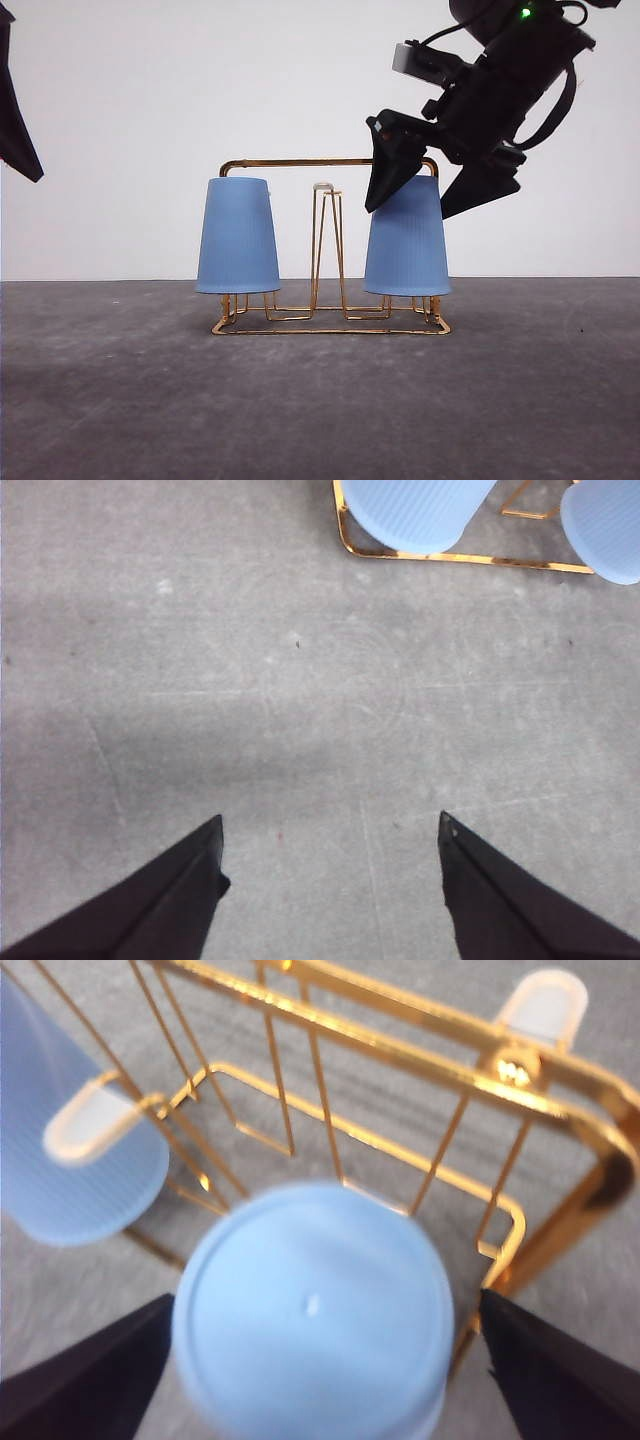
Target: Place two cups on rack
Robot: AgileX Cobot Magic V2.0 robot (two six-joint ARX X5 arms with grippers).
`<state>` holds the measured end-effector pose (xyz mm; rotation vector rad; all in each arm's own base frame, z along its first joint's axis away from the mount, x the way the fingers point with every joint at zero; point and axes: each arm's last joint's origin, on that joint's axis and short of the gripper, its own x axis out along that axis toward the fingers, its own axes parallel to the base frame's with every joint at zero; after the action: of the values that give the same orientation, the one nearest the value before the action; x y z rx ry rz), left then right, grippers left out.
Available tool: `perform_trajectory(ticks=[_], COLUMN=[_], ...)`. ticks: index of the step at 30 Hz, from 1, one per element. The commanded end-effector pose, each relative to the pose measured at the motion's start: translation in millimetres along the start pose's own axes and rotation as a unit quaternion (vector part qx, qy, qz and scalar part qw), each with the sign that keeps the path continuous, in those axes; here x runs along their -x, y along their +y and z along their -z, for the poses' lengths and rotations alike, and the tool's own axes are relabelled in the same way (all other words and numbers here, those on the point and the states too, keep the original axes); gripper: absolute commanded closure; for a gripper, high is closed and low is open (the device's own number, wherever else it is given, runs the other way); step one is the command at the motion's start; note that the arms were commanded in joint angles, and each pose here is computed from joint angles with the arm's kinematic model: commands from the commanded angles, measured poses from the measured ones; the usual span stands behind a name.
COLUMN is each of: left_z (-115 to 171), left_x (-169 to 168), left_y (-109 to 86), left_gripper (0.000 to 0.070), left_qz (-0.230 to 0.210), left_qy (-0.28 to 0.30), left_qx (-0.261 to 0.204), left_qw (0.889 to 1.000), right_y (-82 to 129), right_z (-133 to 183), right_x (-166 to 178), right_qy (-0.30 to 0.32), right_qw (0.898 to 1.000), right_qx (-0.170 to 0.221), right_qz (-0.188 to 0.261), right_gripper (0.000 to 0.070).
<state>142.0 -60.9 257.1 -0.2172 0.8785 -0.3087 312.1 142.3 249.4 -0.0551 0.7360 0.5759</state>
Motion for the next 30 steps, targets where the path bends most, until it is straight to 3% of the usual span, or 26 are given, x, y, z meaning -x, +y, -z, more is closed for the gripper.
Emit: perform_trajectory(ticks=[1, 4, 7, 10, 14, 18, 22, 30], left_z=[-3.5, -3.4, -3.7, -3.8, -3.8, -3.8, -3.8, -3.9], left_x=[0.9, 0.9, 0.9, 0.9, 0.9, 0.9, 0.9, 0.9], left_y=[-1.6, -1.6, -1.7, -1.7, -1.7, -1.7, -1.7, -1.8], left_gripper=[0.0310, 0.0311, 0.0310, 0.0310, 0.0311, 0.0311, 0.0311, 0.0311], left_qz=[0.002, 0.002, 0.002, 0.002, 0.002, 0.002, 0.002, 0.002], left_qy=[-0.009, -0.008, -0.010, -0.011, -0.010, -0.011, -0.011, -0.011], left_qx=[-0.003, -0.005, -0.008, -0.022, -0.030, -0.030, -0.034, -0.069], left_qw=[1.000, 1.000, 1.000, 1.000, 0.999, 0.999, 0.999, 0.998], right_y=[5.2, 10.6, 16.3, 19.7, 18.9, 21.1, 22.0, 18.1], right_z=[-19.5, -30.4, -33.0, -27.0, -11.8, 14.5, 53.3, 129.1], right_x=[18.9, 45.9, 72.1, 92.9, 118.6, 135.5, 138.5, 123.5], right_qy=[-0.016, 0.015, 0.040, 0.062, 0.074, 0.052, 0.027, -0.018], right_qw=[1.000, 1.000, 0.999, 0.998, 0.997, 0.999, 1.000, 0.998], right_qx=[-0.001, -0.011, -0.008, 0.008, 0.002, 0.005, 0.004, -0.057], right_qz=[0.001, 0.005, 0.005, 0.010, 0.017, 0.018, 0.016, 0.016], right_gripper=[0.0068, 0.0078, 0.0135, 0.0144, 0.0181, 0.0235, 0.0236, 0.0236])
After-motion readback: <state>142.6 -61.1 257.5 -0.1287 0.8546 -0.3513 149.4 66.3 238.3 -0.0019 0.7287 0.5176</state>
